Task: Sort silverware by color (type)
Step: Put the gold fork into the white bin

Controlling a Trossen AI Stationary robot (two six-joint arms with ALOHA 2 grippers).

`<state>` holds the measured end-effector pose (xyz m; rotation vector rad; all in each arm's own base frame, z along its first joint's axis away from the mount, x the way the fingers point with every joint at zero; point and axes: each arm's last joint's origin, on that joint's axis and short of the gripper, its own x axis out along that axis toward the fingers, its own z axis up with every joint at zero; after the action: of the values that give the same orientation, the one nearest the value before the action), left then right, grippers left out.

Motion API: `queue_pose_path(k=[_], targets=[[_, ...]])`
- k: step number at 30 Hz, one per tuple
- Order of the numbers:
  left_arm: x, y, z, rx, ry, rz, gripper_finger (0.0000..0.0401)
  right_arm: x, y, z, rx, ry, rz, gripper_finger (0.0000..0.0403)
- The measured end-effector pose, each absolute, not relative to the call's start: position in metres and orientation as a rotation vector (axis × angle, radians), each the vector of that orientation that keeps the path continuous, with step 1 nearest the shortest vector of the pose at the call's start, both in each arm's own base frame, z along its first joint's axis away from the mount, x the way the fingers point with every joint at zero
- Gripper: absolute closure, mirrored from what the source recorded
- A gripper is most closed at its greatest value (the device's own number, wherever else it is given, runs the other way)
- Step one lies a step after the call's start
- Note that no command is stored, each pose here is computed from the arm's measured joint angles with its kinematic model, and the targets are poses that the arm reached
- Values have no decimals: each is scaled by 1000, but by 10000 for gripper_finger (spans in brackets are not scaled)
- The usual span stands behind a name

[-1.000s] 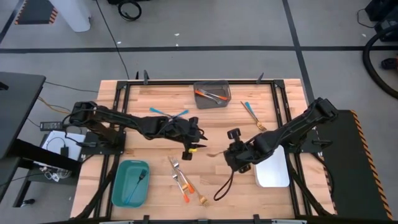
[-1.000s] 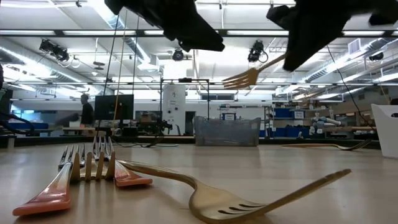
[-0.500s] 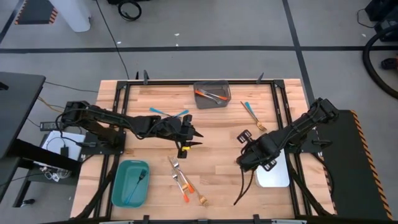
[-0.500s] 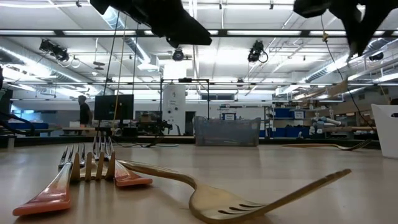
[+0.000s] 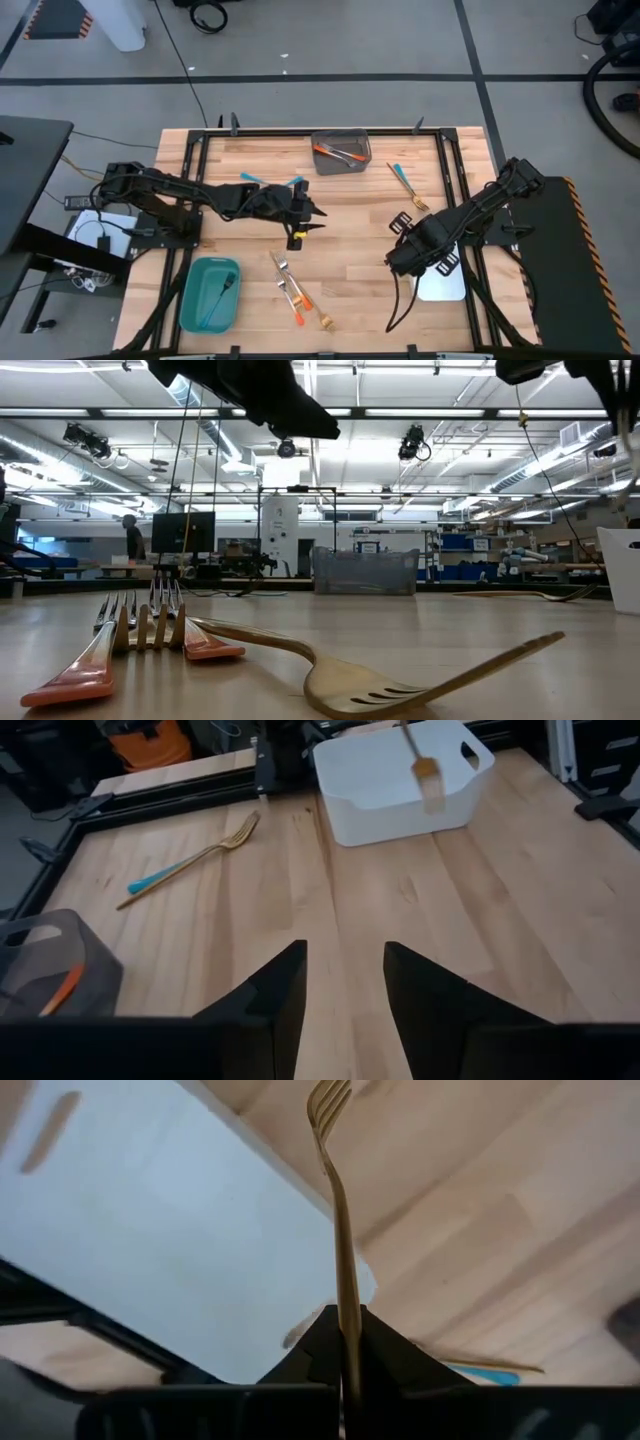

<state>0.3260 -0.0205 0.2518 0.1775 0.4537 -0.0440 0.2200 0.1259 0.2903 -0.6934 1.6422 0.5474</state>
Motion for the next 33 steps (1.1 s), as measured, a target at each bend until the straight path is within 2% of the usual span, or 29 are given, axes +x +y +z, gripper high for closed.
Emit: queue_pose_path(k=[8,18,24,33], targets=[[326,-17,252,193,452,-35,259,216,132,290,-666,1646,621,384],[326,-14,252,192,453,-25,259,203,125,307,-616,1582,593,384],[327,-13,252,191,453,-23,259,196,116,318,-359,1594,448,384],[327,-14,252,191,453,-24,259,188,110,327,150,1625,-6,384]])
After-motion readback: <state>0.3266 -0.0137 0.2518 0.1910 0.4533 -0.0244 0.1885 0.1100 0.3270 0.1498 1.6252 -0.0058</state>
